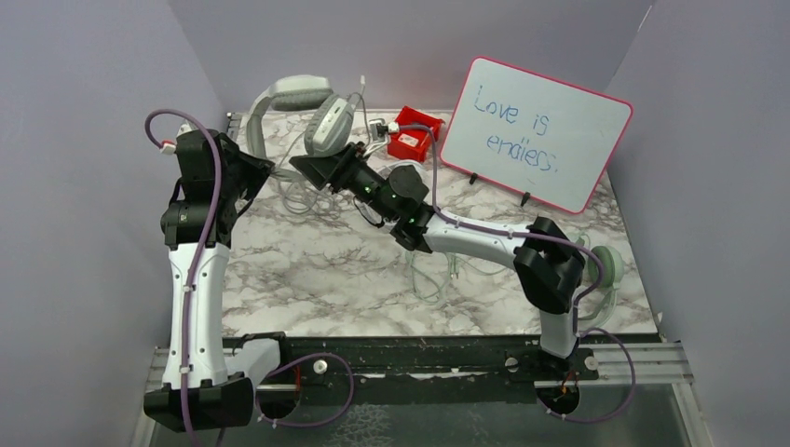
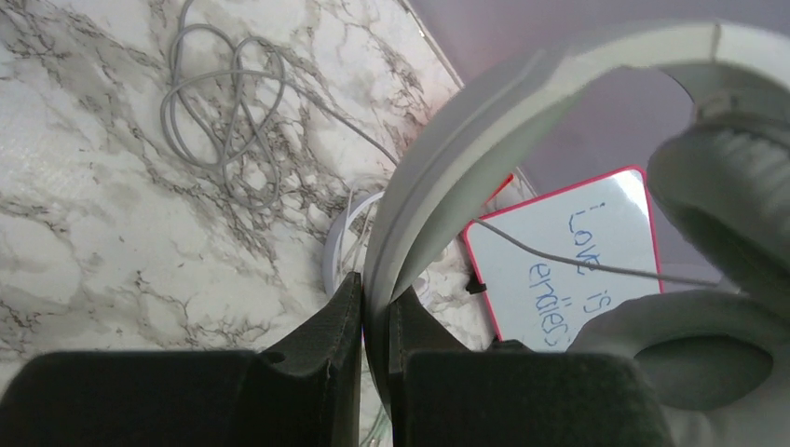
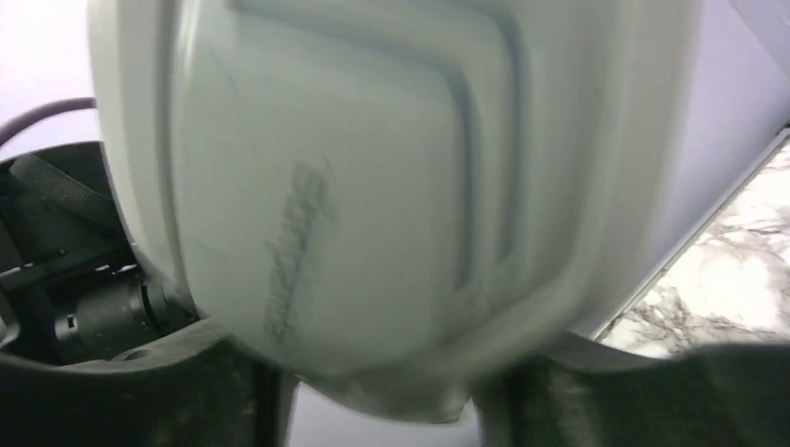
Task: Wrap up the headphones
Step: Pick up the headphones from the center of the board, then wrap the headphones cable around the headphones.
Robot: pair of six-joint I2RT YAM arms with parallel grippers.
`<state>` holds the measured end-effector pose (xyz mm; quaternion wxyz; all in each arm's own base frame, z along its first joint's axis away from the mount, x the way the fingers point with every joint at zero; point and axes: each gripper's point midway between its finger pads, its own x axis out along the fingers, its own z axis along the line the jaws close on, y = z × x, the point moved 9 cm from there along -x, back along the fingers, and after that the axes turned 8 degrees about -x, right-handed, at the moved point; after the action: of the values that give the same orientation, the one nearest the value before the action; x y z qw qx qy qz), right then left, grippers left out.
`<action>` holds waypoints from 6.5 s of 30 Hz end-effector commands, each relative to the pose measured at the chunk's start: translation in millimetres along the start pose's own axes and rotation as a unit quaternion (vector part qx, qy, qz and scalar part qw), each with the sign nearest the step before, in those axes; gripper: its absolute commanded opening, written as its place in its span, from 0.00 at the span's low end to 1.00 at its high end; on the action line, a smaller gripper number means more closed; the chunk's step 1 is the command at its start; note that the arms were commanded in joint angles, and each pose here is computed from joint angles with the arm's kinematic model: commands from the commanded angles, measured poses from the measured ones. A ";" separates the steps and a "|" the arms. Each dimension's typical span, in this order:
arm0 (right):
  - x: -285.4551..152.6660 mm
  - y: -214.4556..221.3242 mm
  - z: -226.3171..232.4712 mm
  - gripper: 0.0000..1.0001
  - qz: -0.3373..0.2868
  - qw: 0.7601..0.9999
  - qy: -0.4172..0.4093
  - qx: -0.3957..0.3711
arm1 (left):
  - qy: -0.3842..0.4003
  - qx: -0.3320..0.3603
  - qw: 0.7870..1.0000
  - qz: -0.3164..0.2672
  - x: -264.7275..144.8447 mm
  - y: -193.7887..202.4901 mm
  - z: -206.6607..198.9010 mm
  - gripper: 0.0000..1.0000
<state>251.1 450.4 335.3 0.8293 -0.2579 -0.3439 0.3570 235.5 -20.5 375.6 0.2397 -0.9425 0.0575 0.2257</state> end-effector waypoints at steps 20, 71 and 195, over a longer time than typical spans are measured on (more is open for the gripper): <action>-5.3 -15.7 31.9 0.00 -0.078 0.977 -0.173 -0.097 | 0.051 0.078 0.996 -0.011 -0.8 -6.0 -9.4 0.75; -25.4 -50.9 -109.6 1.00 0.054 0.949 -0.072 -0.304 | 0.163 0.210 0.934 -0.238 -138.3 -91.1 -124.3 0.00; -157.1 -186.3 82.5 0.00 0.374 0.680 0.156 -0.611 | 0.319 0.466 0.822 0.070 12.4 70.3 -3.0 0.00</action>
<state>168.2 236.0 415.0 0.3261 -0.8280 -0.1757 0.4210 245.2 -70.2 330.2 0.6134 -0.7436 0.2609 -0.0515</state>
